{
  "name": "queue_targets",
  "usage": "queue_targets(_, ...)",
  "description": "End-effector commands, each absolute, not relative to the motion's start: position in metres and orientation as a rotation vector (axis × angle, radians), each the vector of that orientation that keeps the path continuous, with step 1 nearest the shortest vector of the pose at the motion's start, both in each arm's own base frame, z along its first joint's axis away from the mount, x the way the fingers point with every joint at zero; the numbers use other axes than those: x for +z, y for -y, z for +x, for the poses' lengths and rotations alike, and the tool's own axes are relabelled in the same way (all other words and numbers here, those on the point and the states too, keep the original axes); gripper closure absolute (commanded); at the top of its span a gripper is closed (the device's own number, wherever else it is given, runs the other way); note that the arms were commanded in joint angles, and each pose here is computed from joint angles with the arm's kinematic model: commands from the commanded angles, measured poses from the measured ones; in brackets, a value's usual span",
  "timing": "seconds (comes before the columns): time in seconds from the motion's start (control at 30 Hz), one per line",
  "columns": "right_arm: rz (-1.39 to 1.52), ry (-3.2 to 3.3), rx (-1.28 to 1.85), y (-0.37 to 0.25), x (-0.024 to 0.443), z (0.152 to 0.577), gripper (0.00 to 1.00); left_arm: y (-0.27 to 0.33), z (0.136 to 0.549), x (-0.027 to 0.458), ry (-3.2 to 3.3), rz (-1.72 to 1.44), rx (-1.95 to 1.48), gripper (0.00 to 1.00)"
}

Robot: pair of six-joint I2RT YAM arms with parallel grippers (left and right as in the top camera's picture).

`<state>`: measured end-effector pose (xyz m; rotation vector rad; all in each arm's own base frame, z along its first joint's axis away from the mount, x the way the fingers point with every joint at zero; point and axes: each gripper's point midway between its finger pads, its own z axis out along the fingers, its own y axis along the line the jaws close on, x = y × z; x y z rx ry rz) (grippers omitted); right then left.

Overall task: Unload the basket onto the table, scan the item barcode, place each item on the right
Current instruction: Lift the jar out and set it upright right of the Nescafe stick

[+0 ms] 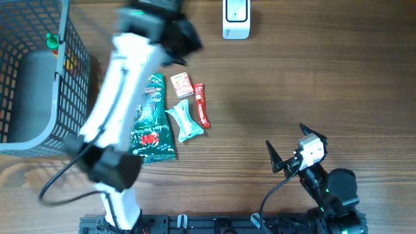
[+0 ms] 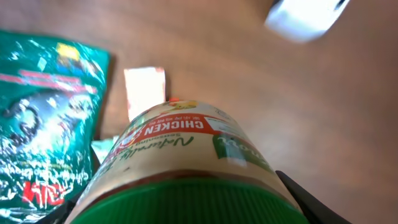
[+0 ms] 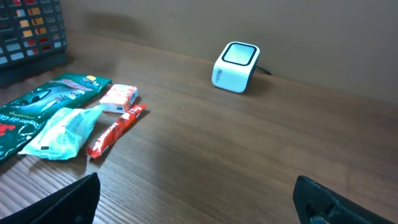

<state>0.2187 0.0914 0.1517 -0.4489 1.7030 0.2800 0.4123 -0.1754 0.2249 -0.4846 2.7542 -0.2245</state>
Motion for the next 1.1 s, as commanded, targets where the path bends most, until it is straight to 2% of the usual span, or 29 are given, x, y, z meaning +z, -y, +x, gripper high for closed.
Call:
queue_targets(0.0, -0.457, -1.679, 0.285, -0.093, 0.158, 0.217, 0.0, 0.202, 0.403, 0.168, -2.842, -0.354, -0.002, 0.6)
queue_targets(0.3, -0.457, -1.679, 0.285, -0.093, 0.158, 0.217, 0.0, 0.266, 0.366, 0.078, -2.967, -0.119, 0.068, 0.55)
queue_targets(0.6, -0.457, -1.679, 0.284, -0.093, 0.159, 0.217, 0.0, 0.267, 0.353, 0.023, -2.974, -0.13, 0.072, 0.53)
queue_targets(0.67, -0.457, -1.679, 0.284, -0.093, 0.158, 0.217, 0.0, 0.265, 0.35, 0.018, -2.983, -0.133, 0.078, 0.45)
queue_targets(0.87, -0.457, -1.679, 0.285, -0.093, 0.159, 0.217, 0.0, 0.279, 0.352, 0.029, -3.003, -0.132, -0.04, 0.03)
queue_targets(0.93, -0.457, -1.679, 0.285, -0.093, 0.158, 0.217, 0.0, 0.282, 0.361, 0.043, -2.975, -0.141, -0.074, 0.0)
queue_targets(1.07, -0.457, -1.679, 0.285, -0.093, 0.158, 0.217, 0.0, 0.284, 0.387, 0.102, -2.88, -0.09, -0.168, 0.0)
